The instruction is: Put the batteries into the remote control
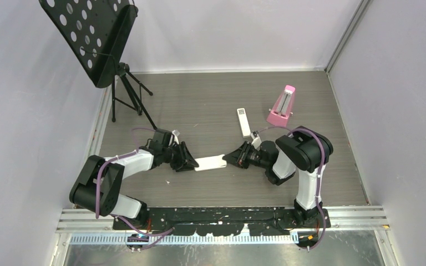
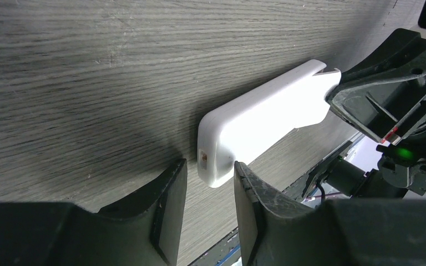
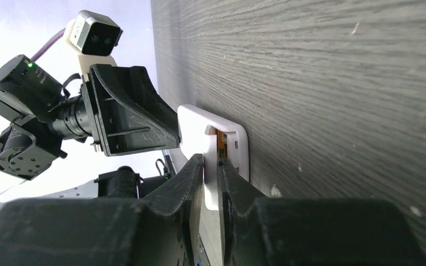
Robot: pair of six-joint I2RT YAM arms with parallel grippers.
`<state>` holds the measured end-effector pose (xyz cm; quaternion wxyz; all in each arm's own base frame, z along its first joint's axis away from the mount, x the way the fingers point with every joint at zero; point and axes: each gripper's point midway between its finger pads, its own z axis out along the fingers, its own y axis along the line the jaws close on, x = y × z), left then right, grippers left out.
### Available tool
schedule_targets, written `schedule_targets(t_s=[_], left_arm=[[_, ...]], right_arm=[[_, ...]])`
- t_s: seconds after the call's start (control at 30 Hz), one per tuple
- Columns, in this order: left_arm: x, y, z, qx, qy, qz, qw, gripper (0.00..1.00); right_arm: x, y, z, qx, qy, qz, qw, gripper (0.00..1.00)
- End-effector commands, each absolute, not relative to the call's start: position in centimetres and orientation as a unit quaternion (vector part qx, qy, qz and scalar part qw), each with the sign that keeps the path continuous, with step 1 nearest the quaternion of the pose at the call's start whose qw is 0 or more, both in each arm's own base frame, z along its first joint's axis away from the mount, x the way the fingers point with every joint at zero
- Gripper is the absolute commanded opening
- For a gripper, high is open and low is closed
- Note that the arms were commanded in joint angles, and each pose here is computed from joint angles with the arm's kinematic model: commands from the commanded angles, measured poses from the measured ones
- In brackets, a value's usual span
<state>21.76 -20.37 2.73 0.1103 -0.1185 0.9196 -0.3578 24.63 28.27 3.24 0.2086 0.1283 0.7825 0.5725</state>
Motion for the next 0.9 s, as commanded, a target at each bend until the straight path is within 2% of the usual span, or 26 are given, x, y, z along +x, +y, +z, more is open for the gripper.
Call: schedule_targets(t_s=[0.0,0.33,0.5,0.7,0.87], left_arm=[[22.1,-20.7,3.2,-0.112,0.918,-0.363,0.114,0.39],[22.3,-20.7,3.3,-0.111,0.918,-0.362,0.117,0.41],[22.5,-20.7,3.3,-0.110,0.919,-0.361,0.118,0.41],[22.6,-20.7,3.2,-0.110,0.919,-0.359,0.116,0.42],[22.6,-20.7,3.0,-0.111,0.921,-0.357,0.113,0.43]], right_arm=[[24.7,27.9,2.8,0.112,0.804,0.541,0.221,0.23],[24.9,27.6,3.8,0.086,0.825,0.508,0.231,0.40],[25.0,27.1,3.8,0.074,0.844,0.477,0.233,0.45],[25.2,27.0,3.9,0.054,0.856,0.457,0.235,0.46],[25.2,27.1,3.3,0.040,0.867,0.440,0.229,0.40]])
